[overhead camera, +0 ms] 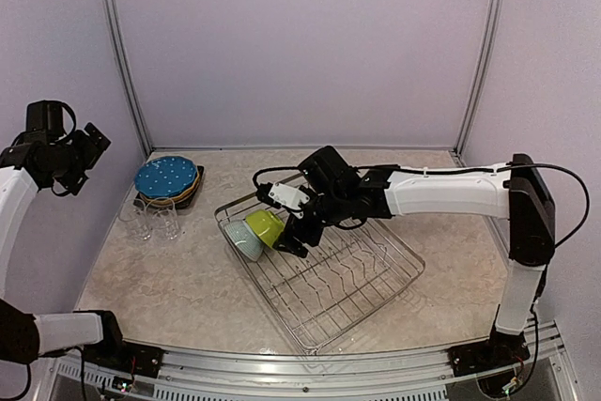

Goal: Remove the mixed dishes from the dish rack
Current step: Grab the bowl from the dish rack, then pass from the right arm to the left

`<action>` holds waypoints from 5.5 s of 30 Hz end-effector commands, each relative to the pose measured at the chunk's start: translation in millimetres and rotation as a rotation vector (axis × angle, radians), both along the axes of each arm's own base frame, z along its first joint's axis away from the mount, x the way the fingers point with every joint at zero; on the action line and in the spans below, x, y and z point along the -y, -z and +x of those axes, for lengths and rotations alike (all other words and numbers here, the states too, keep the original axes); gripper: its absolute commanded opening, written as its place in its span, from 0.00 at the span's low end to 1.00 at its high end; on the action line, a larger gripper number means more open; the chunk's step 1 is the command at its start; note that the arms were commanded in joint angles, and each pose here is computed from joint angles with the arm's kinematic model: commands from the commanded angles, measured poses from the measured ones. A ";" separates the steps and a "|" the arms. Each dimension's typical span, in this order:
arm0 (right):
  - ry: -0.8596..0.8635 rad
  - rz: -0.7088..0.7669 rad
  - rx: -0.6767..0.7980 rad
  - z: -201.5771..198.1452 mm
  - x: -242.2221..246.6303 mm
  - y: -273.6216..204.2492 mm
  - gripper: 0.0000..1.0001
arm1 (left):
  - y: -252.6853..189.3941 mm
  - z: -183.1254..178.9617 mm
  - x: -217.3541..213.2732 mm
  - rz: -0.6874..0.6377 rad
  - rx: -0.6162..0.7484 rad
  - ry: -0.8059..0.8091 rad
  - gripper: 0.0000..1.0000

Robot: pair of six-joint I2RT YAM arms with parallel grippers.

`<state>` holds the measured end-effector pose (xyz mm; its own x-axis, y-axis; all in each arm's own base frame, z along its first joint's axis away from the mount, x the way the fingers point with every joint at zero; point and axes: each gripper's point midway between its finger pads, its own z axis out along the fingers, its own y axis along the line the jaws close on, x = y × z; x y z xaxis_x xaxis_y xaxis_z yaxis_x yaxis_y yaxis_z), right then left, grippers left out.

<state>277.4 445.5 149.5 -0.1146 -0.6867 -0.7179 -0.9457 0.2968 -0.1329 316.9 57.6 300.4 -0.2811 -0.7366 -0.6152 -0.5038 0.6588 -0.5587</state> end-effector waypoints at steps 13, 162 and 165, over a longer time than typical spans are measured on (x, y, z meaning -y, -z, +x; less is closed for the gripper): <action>0.054 -0.087 0.140 30.7 -35.7 31.2 0.97 | 5.8 -2.5 7.7 -0.033 -0.022 0.024 0.99; 0.043 0.541 -0.334 15.3 21.0 -171.7 0.99 | -11.1 -30.4 270.1 0.770 0.190 1.097 0.00; 0.089 0.530 -0.276 25.4 27.3 -172.7 0.99 | -7.2 -36.2 239.8 0.677 0.112 0.976 0.00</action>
